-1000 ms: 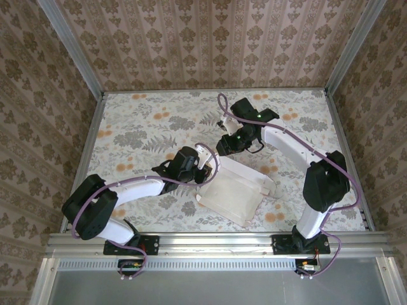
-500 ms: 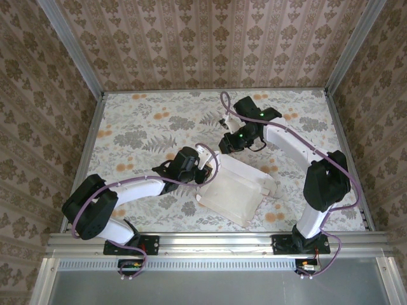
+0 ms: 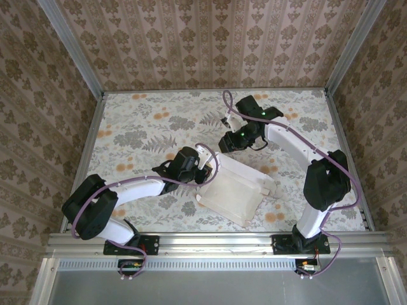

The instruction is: Fold the paper box

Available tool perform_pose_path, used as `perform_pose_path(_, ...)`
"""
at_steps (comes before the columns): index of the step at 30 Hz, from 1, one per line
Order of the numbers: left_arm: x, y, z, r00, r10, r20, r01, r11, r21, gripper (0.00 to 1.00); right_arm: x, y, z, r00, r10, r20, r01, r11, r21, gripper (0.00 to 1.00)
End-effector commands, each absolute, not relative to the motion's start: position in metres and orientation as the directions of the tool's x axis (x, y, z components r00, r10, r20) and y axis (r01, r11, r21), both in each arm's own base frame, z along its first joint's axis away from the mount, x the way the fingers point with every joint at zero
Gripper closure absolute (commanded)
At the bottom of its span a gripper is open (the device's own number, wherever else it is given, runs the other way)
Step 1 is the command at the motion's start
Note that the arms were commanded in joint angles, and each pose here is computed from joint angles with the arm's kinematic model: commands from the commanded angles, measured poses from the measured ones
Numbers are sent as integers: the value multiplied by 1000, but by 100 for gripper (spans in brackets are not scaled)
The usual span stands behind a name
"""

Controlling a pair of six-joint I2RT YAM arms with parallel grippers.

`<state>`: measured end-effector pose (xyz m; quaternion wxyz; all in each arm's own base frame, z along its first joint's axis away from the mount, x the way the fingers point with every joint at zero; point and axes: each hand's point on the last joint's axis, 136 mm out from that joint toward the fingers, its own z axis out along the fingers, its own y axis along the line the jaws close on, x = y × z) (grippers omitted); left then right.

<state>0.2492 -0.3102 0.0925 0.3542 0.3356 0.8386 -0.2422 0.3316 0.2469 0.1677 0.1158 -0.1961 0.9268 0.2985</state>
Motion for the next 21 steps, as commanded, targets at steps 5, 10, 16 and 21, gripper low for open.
perform_pose_path(5, 235, -294, 61, -582, 468, -665, 719, 678, -153, 100, 347, 260, 180, -915, -216, -340, -385, 720, 577, 52)
perform_pose_path(10, 235, -293, 61, -583, 470, -663, 719, 678, -152, 100, 358, 269, 170, -934, -173, -312, -330, 749, 575, 50)
perform_pose_path(16, 235, -292, 60, -584, 469, -663, 717, 681, -149, 100, 363, 273, 155, -947, -169, -272, -299, 771, 563, 50)
perform_pose_path(21, 235, -292, 59, -584, 468, -663, 716, 683, -149, 100, 353, 276, 153, -943, -222, -249, -329, 750, 575, 50)
